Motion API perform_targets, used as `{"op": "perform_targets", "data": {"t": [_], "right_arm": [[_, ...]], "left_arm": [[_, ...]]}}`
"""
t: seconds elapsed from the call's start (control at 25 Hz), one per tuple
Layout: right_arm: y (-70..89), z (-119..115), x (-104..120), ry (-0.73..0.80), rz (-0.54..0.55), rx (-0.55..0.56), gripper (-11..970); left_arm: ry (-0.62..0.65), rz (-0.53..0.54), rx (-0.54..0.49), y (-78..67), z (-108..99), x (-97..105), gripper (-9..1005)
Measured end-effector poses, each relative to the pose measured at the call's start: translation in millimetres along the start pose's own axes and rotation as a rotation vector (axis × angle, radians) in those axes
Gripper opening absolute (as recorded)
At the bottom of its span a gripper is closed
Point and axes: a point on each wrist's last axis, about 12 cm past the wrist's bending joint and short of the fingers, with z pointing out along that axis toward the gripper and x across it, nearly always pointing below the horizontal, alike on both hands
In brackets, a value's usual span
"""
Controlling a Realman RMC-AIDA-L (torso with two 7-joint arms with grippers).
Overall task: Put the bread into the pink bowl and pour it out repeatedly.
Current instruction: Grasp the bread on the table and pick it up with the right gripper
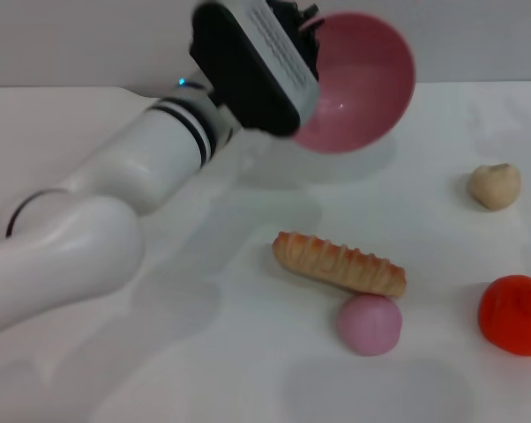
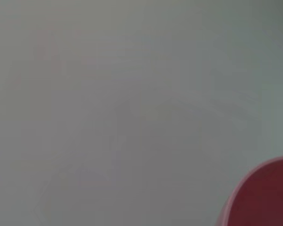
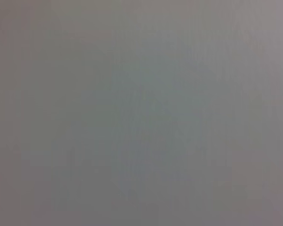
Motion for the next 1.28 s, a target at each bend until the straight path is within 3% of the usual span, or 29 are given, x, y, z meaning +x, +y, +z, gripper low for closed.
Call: {"op": "perform_targets", "data": {"t": [0.04, 0.08, 0.24, 0.28, 0.4, 0.52, 0.64, 0.72, 0.84, 1.04, 1.28], "right_arm": [[0.2, 0, 1, 0.002, 0.002, -0.001, 566], [0.4, 1, 1, 0.006, 0.006, -0.002, 566], [-1.1, 1, 5, 0.023, 0.027, 0.021, 566], [-1.4, 1, 7, 0.030, 0.035, 0.026, 566], [-2.4, 1, 12, 0.063, 0.067, 0.036, 566], [-5.9, 2, 20, 0.124, 0.125, 0.071, 566], [-9.6, 4, 28, 0.187, 0.176, 0.104, 566], [-11.6, 5, 33, 0.228, 0.192, 0.118, 567], [-14.9, 11, 43, 0.317, 0.230, 0.142, 567], [-18.6, 30, 67, 0.576, 0.307, 0.152, 567], [1.9, 62, 81, 0.850, 0.248, 0.038, 568]], "left_arm": [[0.003, -0.039, -0.006, 3.8, 2, 0, 48], [0.020, -0.143, -0.015, 15.2, 6, 1, 47], [0.048, -0.244, -0.011, 26.7, 11, 5, 47], [0.106, -0.375, 0.021, 44.9, 17, 11, 47], [0.135, -0.426, 0.046, 52.3, 19, 13, 47], [0.220, -0.566, 0.138, 76.9, 22, 20, 47], [0.228, -0.582, 0.149, 79.8, 22, 21, 47], [0.277, -0.719, 0.229, 106.0, 14, 31, 48], [0.306, -0.834, 0.291, 131.6, -2, 44, 48], [0.326, -0.925, 0.341, 150.2, -23, 58, 48], [0.358, -0.973, 0.336, 150.5, -39, 76, 48]]}}
